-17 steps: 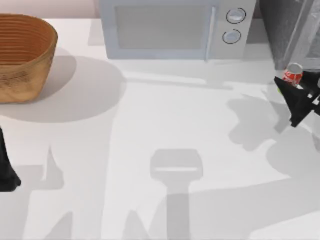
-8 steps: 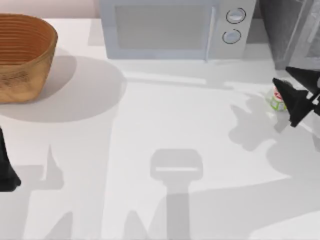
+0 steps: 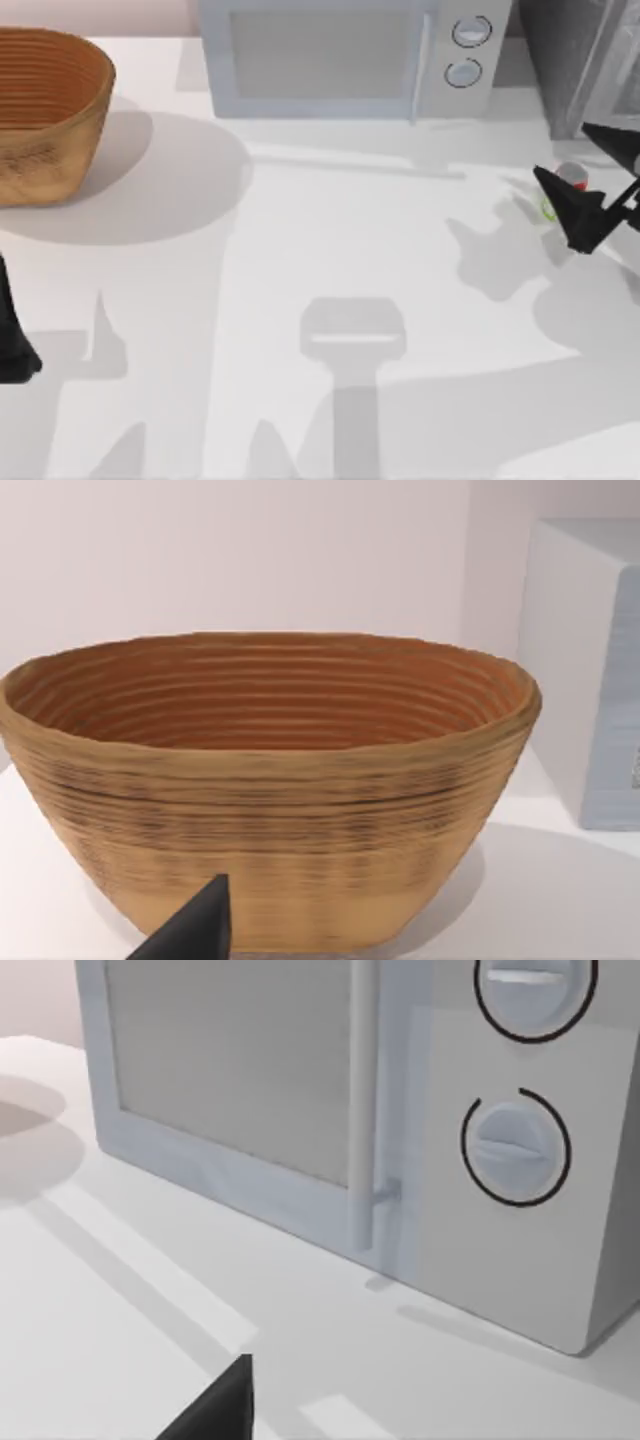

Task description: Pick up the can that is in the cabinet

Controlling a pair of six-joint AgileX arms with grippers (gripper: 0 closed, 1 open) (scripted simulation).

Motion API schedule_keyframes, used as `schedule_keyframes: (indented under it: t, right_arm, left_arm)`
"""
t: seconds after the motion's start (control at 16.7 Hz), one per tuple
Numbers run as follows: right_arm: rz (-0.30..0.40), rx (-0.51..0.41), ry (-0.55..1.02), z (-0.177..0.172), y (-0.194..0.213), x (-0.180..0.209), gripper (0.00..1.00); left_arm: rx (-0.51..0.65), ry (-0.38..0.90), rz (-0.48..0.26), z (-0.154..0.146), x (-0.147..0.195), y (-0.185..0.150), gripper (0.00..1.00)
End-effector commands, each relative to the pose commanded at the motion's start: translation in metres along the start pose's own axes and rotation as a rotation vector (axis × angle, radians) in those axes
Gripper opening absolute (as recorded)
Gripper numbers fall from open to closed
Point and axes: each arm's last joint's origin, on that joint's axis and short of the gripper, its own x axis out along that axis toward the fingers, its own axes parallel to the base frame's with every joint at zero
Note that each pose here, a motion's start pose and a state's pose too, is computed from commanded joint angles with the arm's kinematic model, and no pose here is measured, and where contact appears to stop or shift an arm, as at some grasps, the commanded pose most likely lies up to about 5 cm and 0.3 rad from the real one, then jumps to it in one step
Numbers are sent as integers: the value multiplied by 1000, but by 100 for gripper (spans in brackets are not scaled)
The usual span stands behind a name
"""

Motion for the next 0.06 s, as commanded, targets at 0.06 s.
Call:
schedule_keyframes:
  t: [0.06]
  right_arm:
    - [0,0,0,0,0,0,100]
  left_arm:
    - [0,0,0,0,0,0,100]
